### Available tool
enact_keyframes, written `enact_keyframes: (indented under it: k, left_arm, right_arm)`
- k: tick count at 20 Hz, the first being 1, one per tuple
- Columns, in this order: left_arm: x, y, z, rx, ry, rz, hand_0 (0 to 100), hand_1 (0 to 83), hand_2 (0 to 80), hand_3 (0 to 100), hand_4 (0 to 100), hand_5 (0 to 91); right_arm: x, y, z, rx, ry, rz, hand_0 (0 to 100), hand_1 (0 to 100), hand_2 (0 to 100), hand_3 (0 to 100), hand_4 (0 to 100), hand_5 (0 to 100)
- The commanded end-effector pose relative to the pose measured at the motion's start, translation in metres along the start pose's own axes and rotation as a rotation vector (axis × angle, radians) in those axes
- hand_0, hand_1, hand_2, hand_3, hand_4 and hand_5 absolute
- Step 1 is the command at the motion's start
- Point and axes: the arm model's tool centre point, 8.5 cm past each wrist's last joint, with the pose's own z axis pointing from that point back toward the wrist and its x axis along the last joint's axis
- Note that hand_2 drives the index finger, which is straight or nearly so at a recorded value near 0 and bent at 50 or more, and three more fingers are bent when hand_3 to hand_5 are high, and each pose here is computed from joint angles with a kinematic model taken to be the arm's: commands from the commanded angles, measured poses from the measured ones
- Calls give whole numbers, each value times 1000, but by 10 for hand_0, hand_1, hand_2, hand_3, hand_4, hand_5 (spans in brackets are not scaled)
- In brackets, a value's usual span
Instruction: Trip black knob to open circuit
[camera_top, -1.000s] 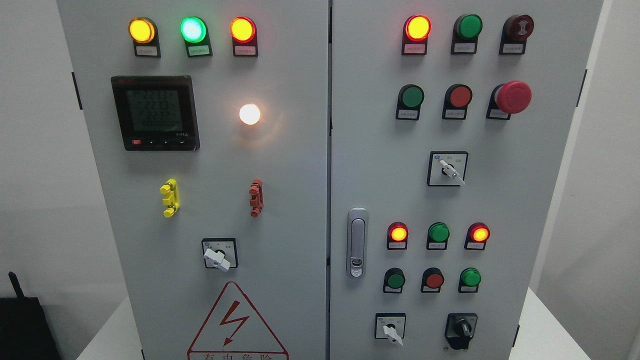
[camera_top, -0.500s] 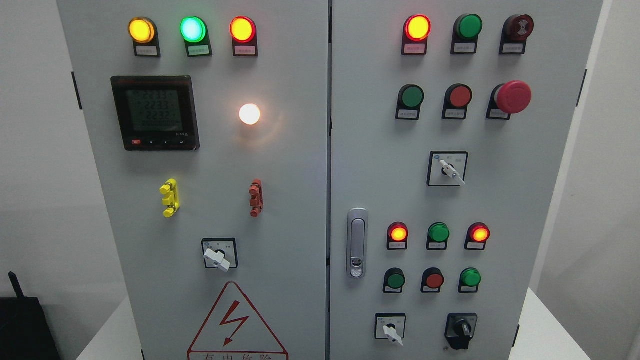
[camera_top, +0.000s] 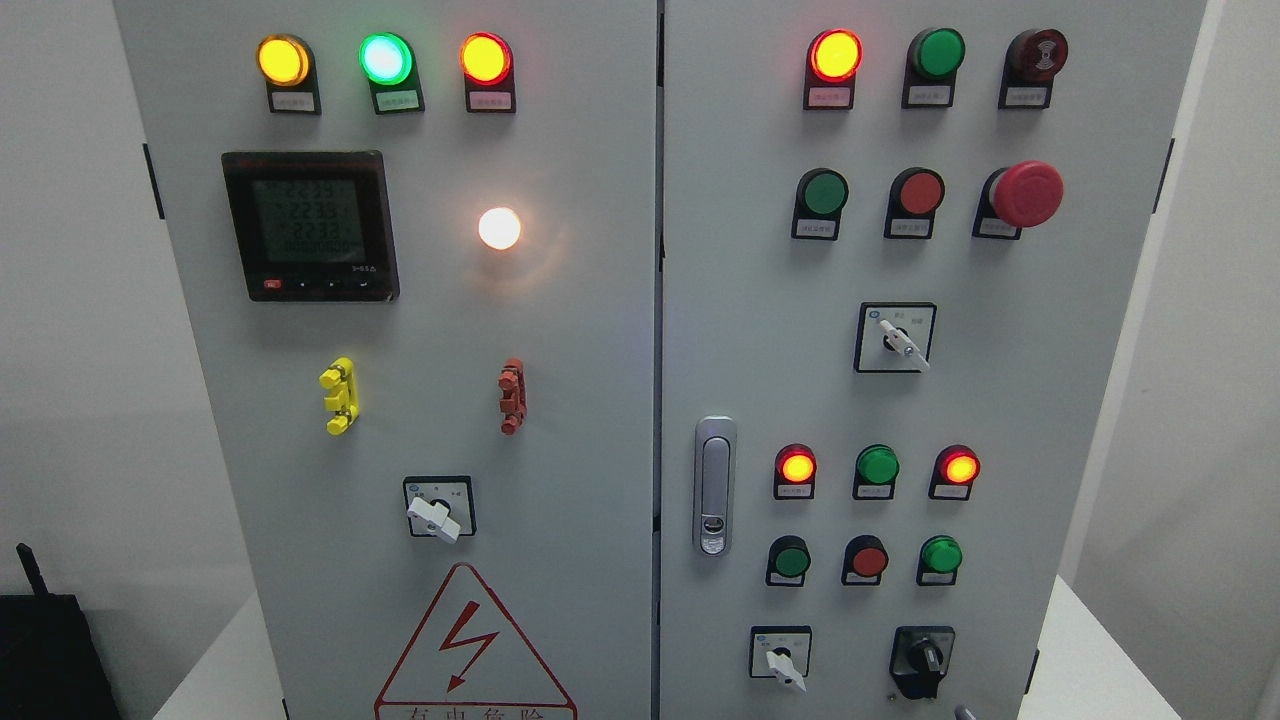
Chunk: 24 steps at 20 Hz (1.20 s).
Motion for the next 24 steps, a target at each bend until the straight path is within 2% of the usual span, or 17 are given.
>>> enact_keyframes:
  k: [1,20,24]
  left_arm:
    - [0,0,0,-1,5,-22,120,389,0,0,0,0]
    - [0,0,0,-1,5,-22,120,389,0,0,0,0]
    - [0,0,0,-1,5,-22,120,389,0,0,0,0]
  right_arm:
    - [5,2,-7,8,-13,0,0,0,0,1000,1000,1000]
    - [3,2,-13,13,-5,2,0,0,0,1000,1000,1000]
    - [3,10,-13,35,-4,-3,0,0,0,1000,1000,1000]
